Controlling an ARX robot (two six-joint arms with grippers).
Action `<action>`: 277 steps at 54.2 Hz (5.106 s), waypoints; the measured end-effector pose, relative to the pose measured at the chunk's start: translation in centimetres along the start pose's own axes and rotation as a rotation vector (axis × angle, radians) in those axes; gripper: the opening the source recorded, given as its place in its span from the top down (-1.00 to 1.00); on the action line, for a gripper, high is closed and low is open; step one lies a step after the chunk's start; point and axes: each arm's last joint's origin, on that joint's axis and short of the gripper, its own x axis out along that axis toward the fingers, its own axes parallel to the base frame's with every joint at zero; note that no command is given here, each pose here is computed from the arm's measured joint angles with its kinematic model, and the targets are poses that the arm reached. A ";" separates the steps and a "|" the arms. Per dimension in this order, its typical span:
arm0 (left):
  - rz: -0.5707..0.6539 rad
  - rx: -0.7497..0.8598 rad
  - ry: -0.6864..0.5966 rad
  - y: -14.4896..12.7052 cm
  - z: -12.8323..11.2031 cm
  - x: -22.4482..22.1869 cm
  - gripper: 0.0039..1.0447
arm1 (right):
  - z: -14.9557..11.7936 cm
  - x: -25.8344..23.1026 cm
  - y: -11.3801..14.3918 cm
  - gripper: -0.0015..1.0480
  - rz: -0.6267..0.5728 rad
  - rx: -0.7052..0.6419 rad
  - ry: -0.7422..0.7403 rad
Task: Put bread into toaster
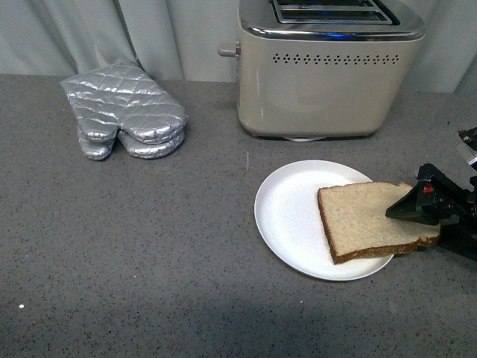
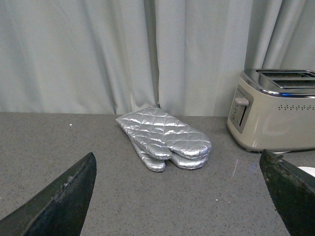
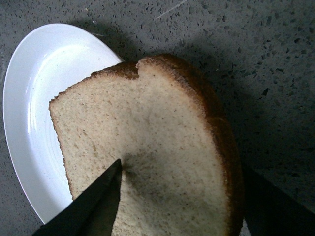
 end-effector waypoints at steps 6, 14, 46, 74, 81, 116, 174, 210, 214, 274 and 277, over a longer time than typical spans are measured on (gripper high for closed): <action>0.000 0.000 0.000 0.0 0.0 0.0 -0.88 | 0.2 0.0 0.1 0.18 0.000 0.019 -0.001; 0.000 0.000 0.000 0.0 0.0 0.0 -0.88 | 0.4 -0.3 0.3 0.57 0.001 0.032 -0.003; 0.000 0.000 0.000 0.0 0.0 0.0 -0.88 | 0.6 -11.5 8.7 0.96 0.091 0.218 -0.377; 0.000 0.000 0.000 0.0 0.0 0.0 -0.88 | 3.2 -14.0 20.2 0.96 0.097 0.490 -0.783; 0.000 0.000 0.000 0.0 0.0 0.0 -0.88 | 3.6 -12.1 22.7 0.96 0.056 0.549 -0.770; 0.000 0.000 0.000 0.0 0.0 0.0 -0.88 | 6.1 -6.7 25.7 0.96 -0.042 0.689 -0.854; 0.000 0.000 0.000 0.0 0.0 0.0 -0.88 | 9.8 -7.7 27.8 -0.80 -0.063 0.553 -0.898; 0.000 0.000 0.000 0.0 0.0 0.0 -0.88 | 0.9 -16.1 18.5 -0.81 -0.261 -0.180 -1.079; 0.000 0.000 0.000 0.0 0.0 0.0 -0.88 | -0.5 -17.0 17.0 -0.76 -0.248 -0.240 -1.114; 0.000 0.000 0.000 0.0 0.0 0.0 -0.88 | -12.3 -19.2 4.1 0.99 -0.170 -0.594 -1.126; 0.000 0.000 0.000 0.0 0.0 0.0 -0.88 | -12.6 -19.3 4.0 0.99 -0.169 -0.594 -1.127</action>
